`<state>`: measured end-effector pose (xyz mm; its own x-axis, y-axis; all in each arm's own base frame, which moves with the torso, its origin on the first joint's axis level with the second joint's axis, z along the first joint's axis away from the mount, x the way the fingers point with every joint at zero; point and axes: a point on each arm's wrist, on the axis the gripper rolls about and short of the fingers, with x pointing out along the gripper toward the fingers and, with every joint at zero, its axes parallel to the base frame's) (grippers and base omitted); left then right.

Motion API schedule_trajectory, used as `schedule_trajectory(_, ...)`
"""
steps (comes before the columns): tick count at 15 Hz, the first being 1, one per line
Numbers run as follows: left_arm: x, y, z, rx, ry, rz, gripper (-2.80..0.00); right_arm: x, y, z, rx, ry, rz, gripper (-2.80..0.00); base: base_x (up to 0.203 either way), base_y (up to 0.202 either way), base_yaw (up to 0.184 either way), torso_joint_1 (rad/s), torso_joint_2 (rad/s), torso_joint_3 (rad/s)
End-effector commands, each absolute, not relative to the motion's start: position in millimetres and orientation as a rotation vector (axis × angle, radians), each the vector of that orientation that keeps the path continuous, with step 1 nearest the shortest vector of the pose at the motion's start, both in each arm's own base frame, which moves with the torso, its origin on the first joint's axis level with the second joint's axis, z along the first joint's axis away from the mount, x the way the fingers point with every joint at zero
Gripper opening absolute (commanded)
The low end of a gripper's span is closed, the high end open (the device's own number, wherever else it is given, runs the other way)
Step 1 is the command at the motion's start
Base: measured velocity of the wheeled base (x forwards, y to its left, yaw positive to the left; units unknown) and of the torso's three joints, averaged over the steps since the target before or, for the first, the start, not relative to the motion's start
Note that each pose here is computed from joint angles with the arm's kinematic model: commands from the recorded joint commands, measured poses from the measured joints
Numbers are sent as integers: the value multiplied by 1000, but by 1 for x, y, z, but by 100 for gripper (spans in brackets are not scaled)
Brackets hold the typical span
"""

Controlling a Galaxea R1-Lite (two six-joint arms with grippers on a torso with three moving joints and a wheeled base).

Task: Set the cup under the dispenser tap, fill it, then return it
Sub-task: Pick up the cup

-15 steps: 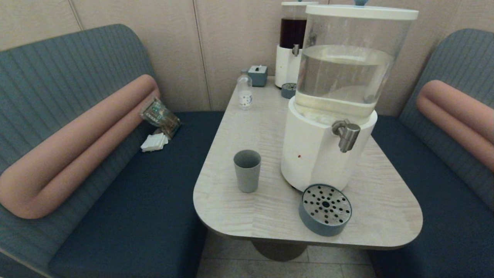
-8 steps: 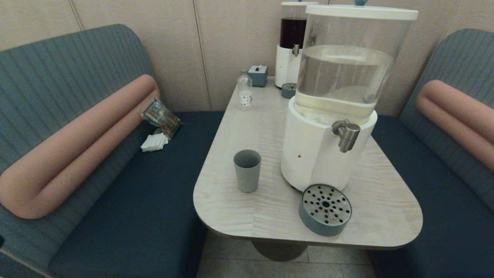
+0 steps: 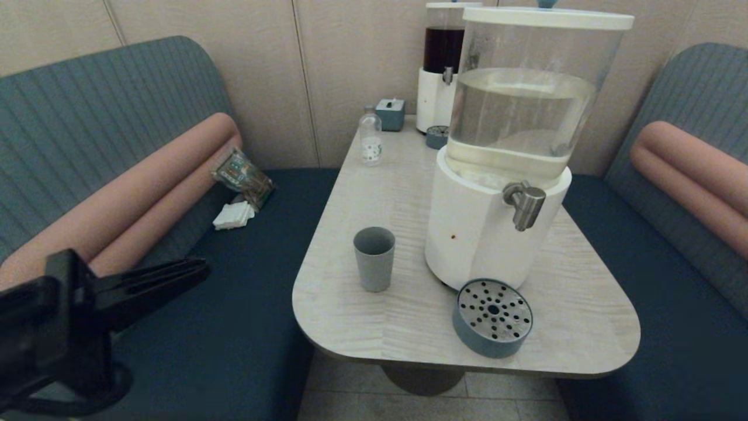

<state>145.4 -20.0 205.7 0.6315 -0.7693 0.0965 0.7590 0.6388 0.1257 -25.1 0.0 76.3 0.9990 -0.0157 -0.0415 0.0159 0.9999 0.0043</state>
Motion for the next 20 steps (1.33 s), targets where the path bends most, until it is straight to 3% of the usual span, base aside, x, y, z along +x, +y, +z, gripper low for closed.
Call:
schedule_trajectory(1, 202, -22, 165, 54, -75, -907, -280, -25, 0, 76, 5, 42, -15, -280, 0, 0, 0, 0, 0, 0)
schedule_trajectory(4, 228, -23, 142, 94, -100, -944, -280, -25, 0, 76, 5, 41, -15, -280, 0, 0, 0, 0, 0, 0)
schedule_trajectory(12, 287, -24, 127, 136, -129, -951, -280, -25, 0, 76, 5, 41, -15, -280, 0, 0, 0, 0, 0, 0)
schedule_trajectory(17, 294, -24, 122, 150, -128, -944, -280, -25, 0, 76, 5, 43, -15, -280, 0, 0, 0, 0, 0, 0)
schedule_trajectory(18, 295, -24, 122, 154, -130, -942, 0, -25, 0, 76, 5, 41, -15, -280, 0, 0, 0, 0, 0, 0)
schedule_trajectory(20, 296, -24, 118, 157, -122, -941, 0, -25, 0, 76, 5, 41, -15, -280, 0, 0, 0, 0, 0, 0)
